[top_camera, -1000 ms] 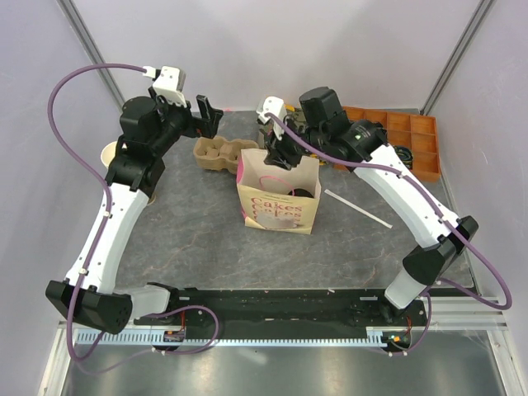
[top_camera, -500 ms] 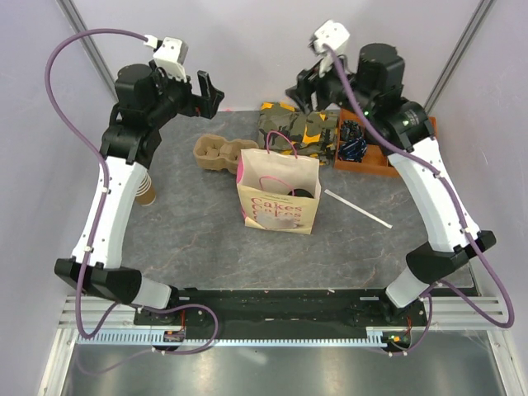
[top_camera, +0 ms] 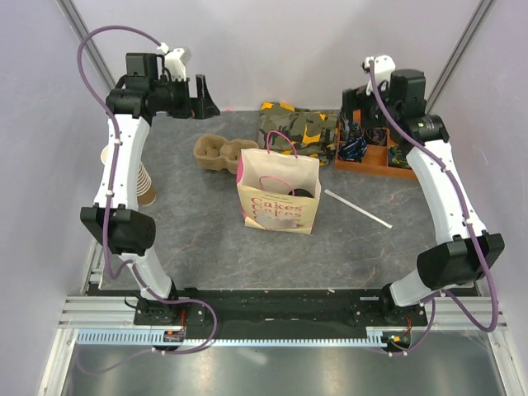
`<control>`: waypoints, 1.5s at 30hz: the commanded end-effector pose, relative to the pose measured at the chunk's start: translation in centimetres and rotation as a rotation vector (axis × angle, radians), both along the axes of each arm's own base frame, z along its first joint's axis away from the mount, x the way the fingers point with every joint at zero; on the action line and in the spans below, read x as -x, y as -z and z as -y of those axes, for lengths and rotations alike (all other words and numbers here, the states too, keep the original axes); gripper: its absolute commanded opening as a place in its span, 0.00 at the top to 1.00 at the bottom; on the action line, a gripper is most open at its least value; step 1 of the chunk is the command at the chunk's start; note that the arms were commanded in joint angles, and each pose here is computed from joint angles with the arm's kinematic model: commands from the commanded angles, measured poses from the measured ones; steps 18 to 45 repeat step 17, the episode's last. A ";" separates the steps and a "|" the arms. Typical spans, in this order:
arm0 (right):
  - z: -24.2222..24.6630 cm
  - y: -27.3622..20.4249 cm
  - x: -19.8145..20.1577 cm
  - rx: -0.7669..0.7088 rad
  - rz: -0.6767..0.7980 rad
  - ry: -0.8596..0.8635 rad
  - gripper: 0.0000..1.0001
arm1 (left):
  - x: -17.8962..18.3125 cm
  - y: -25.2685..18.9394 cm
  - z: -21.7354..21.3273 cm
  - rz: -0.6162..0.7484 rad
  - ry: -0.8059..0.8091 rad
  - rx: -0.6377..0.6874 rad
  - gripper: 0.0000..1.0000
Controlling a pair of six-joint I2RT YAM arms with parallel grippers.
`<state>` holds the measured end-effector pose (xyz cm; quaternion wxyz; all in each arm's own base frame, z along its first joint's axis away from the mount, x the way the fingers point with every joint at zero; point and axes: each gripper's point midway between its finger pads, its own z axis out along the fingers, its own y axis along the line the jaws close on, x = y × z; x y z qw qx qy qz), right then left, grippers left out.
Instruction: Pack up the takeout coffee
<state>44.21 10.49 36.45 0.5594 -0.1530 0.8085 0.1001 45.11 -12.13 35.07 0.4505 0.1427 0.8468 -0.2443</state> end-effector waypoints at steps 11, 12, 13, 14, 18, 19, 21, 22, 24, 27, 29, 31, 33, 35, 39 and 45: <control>6.8 10.9 3.0 -0.013 -0.272 0.144 0.02 | 1.6 8.9 -3.6 -0.282 -0.088 -0.156 0.00; 6.7 10.6 3.0 -0.015 -0.263 0.144 0.02 | 1.6 8.9 -3.7 -0.278 -0.090 -0.163 0.00; 6.7 10.5 2.9 -0.017 -0.261 0.143 0.02 | 1.5 9.0 -4.0 -0.276 -0.100 -0.174 0.00; 6.7 10.4 2.9 -0.019 -0.257 0.145 0.02 | 1.4 8.8 -3.9 -0.265 -0.100 -0.172 0.00; 6.5 9.7 2.6 -0.031 -0.243 0.144 0.02 | 1.0 8.0 -4.0 -0.234 -0.100 -0.173 0.00; 6.5 9.7 2.6 -0.031 -0.243 0.144 0.02 | 1.0 8.0 -4.0 -0.234 -0.100 -0.173 0.00; 6.5 9.7 2.6 -0.031 -0.243 0.144 0.02 | 1.0 8.0 -4.0 -0.234 -0.100 -0.173 0.00; 6.5 9.7 2.6 -0.031 -0.243 0.144 0.02 | 1.0 8.0 -4.0 -0.234 -0.100 -0.173 0.00; 6.5 9.7 2.6 -0.031 -0.243 0.144 0.02 | 1.0 8.0 -4.0 -0.234 -0.100 -0.173 0.00; 6.5 9.7 2.6 -0.031 -0.243 0.144 0.02 | 1.0 8.0 -4.0 -0.234 -0.100 -0.173 0.00; 6.5 9.7 2.6 -0.031 -0.243 0.144 0.02 | 1.0 8.0 -4.0 -0.234 -0.100 -0.173 0.00; 6.5 9.7 2.6 -0.031 -0.243 0.144 0.02 | 1.0 8.0 -4.0 -0.234 -0.100 -0.173 0.00; 6.5 9.7 2.6 -0.031 -0.243 0.144 0.02 | 1.0 8.0 -4.0 -0.234 -0.100 -0.173 0.00; 6.5 9.7 2.6 -0.031 -0.243 0.144 0.02 | 1.0 8.0 -4.0 -0.234 -0.100 -0.173 0.00; 6.5 9.7 2.6 -0.031 -0.243 0.144 0.02 | 1.0 8.0 -4.0 -0.234 -0.100 -0.173 0.00; 6.5 9.7 2.6 -0.031 -0.243 0.144 0.02 | 1.0 8.0 -4.0 -0.234 -0.100 -0.173 0.00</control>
